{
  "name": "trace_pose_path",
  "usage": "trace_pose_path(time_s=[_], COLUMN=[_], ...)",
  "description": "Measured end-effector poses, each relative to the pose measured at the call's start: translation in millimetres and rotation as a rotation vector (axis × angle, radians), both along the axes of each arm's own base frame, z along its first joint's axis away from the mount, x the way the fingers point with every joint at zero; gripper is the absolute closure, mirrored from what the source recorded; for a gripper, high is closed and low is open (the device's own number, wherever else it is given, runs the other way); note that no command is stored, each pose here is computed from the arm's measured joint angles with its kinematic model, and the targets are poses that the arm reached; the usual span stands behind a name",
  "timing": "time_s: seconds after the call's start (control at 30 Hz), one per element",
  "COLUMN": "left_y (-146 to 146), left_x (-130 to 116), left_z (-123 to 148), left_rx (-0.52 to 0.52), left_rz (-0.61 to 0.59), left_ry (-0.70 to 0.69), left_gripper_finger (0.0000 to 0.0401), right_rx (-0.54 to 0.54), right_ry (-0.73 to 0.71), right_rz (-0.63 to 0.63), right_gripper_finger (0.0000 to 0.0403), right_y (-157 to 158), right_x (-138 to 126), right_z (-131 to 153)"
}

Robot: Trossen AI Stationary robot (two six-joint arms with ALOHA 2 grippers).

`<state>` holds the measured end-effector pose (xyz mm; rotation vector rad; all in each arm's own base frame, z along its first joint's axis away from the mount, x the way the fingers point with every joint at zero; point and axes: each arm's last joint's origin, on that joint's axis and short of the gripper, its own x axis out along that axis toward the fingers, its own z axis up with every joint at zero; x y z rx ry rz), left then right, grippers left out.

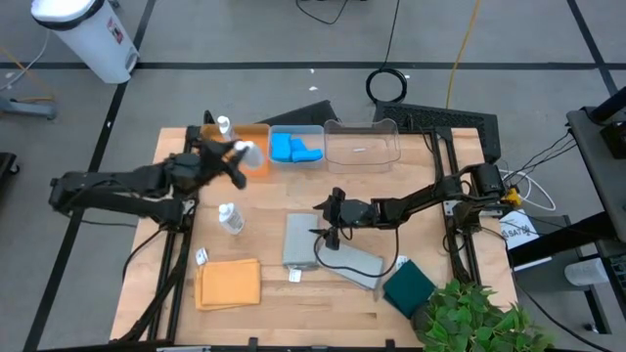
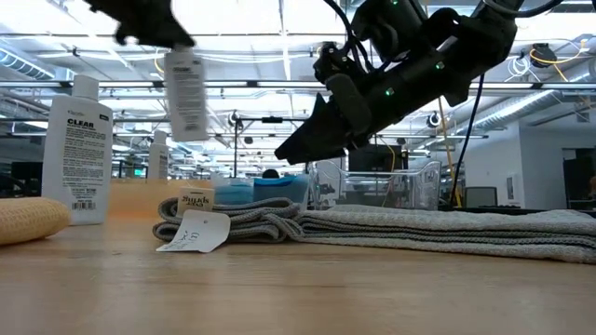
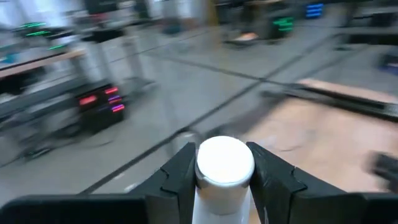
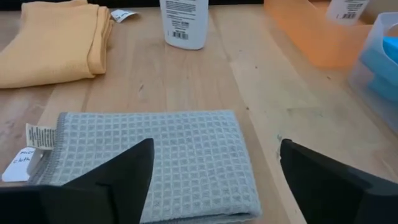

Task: Pick & Place Kitchen Items
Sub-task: Put the white plastic restorer bottle into the orange bin

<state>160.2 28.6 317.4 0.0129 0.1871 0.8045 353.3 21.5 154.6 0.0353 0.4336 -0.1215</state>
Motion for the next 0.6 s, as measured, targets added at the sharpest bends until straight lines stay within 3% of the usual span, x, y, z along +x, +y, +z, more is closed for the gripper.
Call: trace_pose_path(time_s=[0.27,0.6], left_y=[19.6,49.5], left_x=[-39.8,-54.9], left_z=[-0.6,-35.6], left_rx=[-0.033,-0.118], left_rz=[0.294,0.545], left_ry=[-0.016,-0.012], left_gripper_finger=[0.0280,0.0280], right_rx=[0.000,0.002], right_ry=[-0.001,-0.022], right_rz=[0.000,0.000], right_gripper_finger=[0.0093,0.0097], right_y=[0.1,0.2], right_x=[0.1,1.0], right_z=[0.0,1.7])
